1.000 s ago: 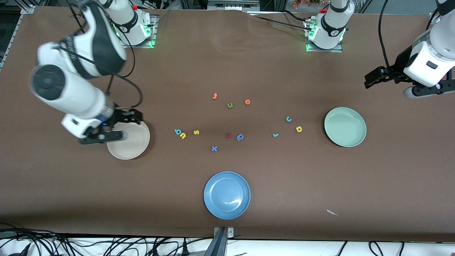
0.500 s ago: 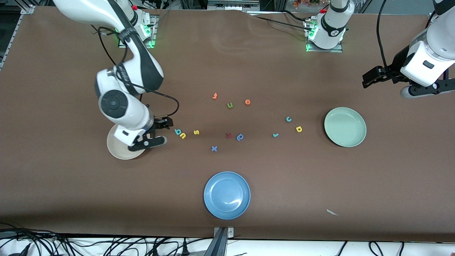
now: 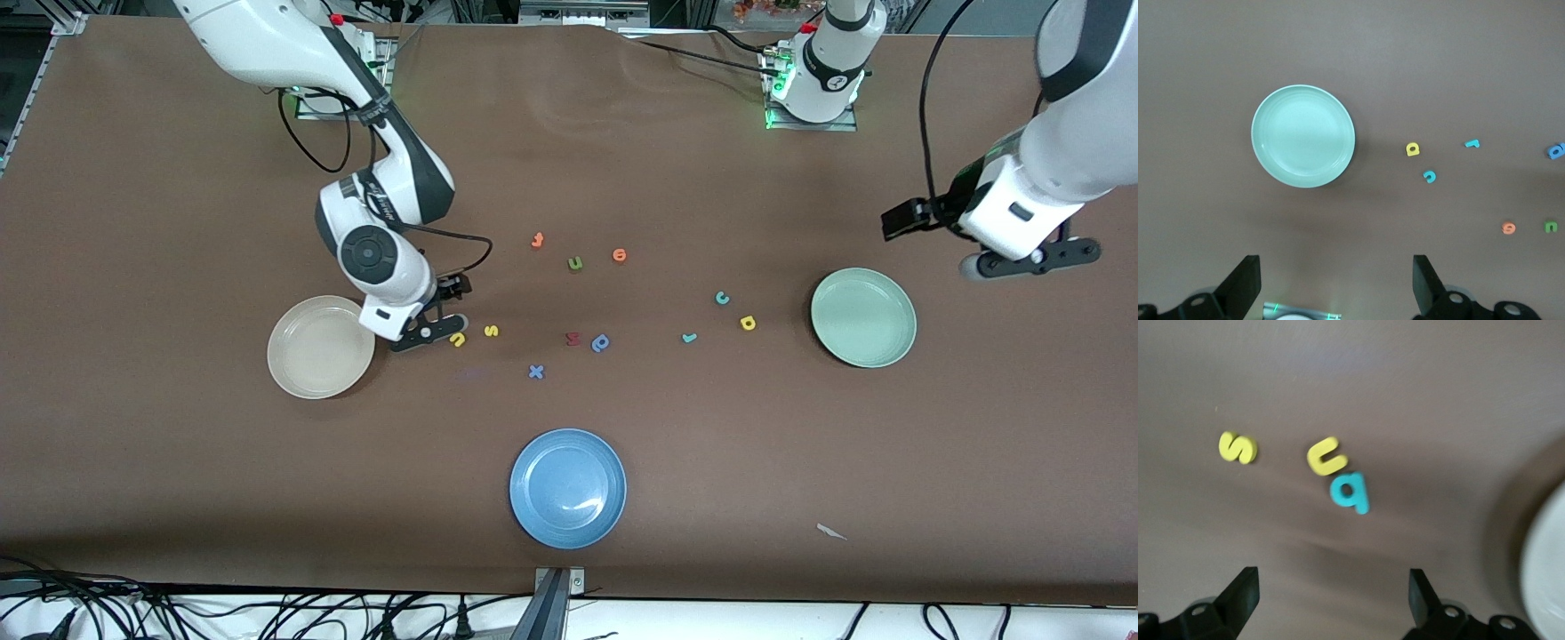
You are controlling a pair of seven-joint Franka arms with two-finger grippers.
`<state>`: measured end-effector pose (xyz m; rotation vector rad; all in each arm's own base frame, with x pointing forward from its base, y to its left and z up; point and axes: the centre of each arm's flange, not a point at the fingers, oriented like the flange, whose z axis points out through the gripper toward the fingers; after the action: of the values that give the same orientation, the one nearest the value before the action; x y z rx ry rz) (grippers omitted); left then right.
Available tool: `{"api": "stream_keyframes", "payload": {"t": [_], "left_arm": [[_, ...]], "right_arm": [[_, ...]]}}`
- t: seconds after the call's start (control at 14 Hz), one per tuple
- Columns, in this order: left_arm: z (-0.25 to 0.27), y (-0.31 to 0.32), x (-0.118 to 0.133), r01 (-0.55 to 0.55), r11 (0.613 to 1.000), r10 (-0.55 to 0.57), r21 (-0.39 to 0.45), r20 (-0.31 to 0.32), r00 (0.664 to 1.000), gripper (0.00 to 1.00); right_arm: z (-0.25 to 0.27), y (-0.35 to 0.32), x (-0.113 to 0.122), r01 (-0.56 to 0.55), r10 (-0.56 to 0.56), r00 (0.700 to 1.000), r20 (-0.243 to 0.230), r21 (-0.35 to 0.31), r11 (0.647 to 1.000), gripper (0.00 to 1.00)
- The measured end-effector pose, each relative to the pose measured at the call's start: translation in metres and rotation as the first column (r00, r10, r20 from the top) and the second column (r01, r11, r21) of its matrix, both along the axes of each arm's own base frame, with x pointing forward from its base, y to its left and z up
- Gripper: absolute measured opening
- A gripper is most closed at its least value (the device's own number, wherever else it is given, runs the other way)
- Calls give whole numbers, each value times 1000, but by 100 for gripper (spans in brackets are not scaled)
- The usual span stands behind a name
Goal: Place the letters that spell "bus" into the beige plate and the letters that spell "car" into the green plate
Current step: 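Grasp the teal a with the right gripper while the left gripper reaches letters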
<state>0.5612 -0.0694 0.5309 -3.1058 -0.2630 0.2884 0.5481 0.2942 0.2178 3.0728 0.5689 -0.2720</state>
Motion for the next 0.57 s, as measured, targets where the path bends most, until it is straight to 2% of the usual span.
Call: {"api": "stream_keyframes", "payload": {"t": [0.14,0.21,0.29,0.36,0.57], "left_arm": [[-46,-8,-1,14,1000,-14,0,0,1000,100],[-67,-16,-3,26,1000,-26,-2,8,1000,100],[-87,-23,-5,38,999,-38,-4,28,999,100],[-108,-30,-8,49,999,-48,-7,53,997,100],[-159,-43,-25,79,997,-77,-12,114,990,100]], "right_arm": [[-15,5,-2,-17,17,1000,11,0,1000,99],[-20,5,1,-31,31,999,31,-4,1000,95],[-23,3,4,-51,52,997,58,-10,999,88],[-26,1,7,-75,76,994,82,-17,997,88],[-28,-2,11,-106,108,989,101,-24,994,79]]}}
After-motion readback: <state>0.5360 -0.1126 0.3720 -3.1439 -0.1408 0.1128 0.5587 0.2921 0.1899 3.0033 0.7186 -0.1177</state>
